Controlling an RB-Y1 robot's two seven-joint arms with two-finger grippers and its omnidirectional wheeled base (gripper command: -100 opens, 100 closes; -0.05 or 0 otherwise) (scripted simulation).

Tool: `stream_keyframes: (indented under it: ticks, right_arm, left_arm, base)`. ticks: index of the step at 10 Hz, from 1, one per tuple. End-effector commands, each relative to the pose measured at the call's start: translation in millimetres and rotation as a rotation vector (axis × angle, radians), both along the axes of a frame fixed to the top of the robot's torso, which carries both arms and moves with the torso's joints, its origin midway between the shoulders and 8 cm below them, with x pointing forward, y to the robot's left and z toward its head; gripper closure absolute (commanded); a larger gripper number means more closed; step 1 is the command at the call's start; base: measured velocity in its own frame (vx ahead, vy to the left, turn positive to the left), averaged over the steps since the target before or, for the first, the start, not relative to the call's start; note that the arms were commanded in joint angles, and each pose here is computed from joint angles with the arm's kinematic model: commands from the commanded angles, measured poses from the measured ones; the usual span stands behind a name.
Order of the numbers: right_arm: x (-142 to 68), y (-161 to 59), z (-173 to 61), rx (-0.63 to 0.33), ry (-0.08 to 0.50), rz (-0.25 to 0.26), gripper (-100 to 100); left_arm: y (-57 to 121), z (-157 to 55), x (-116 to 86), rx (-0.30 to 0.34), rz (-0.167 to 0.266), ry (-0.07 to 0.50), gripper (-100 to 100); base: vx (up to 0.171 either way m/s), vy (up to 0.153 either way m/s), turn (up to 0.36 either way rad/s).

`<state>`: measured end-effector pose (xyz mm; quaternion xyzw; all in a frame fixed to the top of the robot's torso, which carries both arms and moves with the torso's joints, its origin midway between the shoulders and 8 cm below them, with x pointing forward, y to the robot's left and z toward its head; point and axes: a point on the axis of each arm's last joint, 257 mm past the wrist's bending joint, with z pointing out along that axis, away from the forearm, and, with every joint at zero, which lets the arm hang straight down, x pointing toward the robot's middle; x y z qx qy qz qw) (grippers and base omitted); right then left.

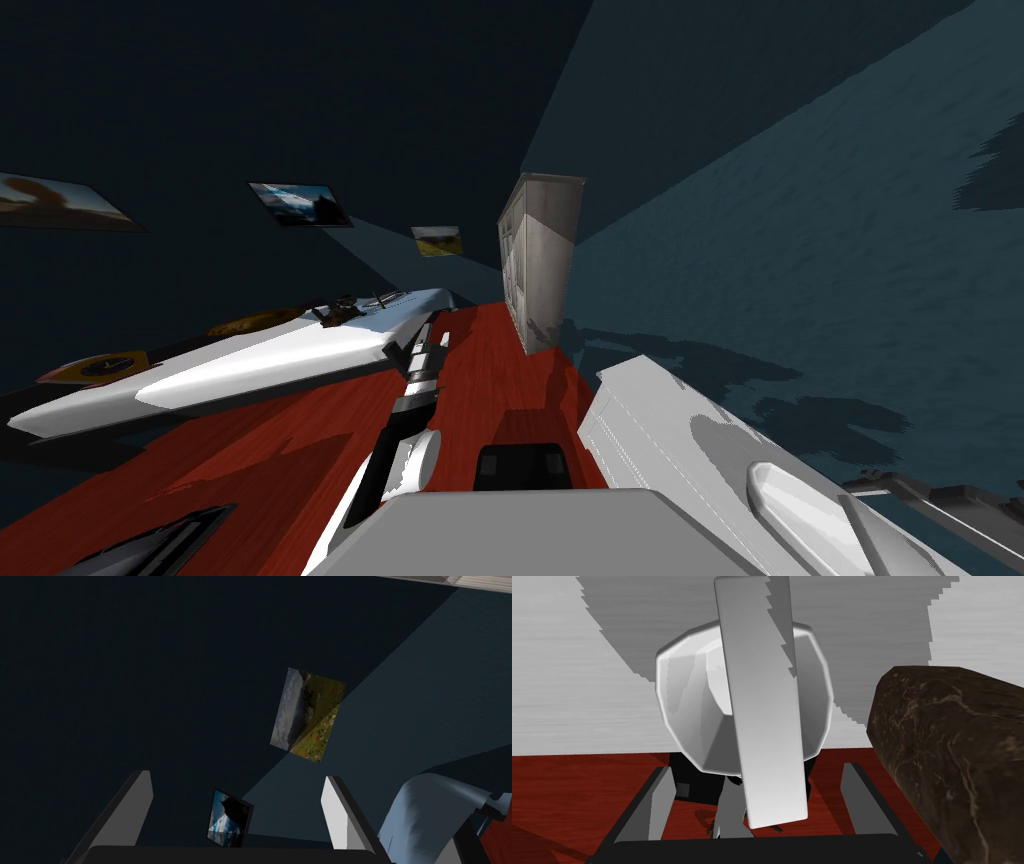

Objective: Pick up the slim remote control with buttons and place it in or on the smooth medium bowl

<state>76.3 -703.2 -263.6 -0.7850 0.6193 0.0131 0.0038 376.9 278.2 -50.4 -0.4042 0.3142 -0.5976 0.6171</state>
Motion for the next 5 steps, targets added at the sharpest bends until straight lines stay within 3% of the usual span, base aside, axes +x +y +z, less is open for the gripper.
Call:
stream_keyframes:
  ticks: [1, 5]
  right_arm:
    - [0.0, 0.0, 0.0, 0.0, 0.0, 0.0, 0]
    - [0.0, 0.0, 0.0, 0.0, 0.0, 0.0, 0]
  left_arm:
    - [0.0, 0.0, 0.0, 0.0, 0.0, 0.0, 0]
    - [0.0, 0.0, 0.0, 0.0, 0.0, 0.0, 0]
  base:
    - [0.0, 0.0, 0.0]
    - [0.0, 0.0, 0.0]
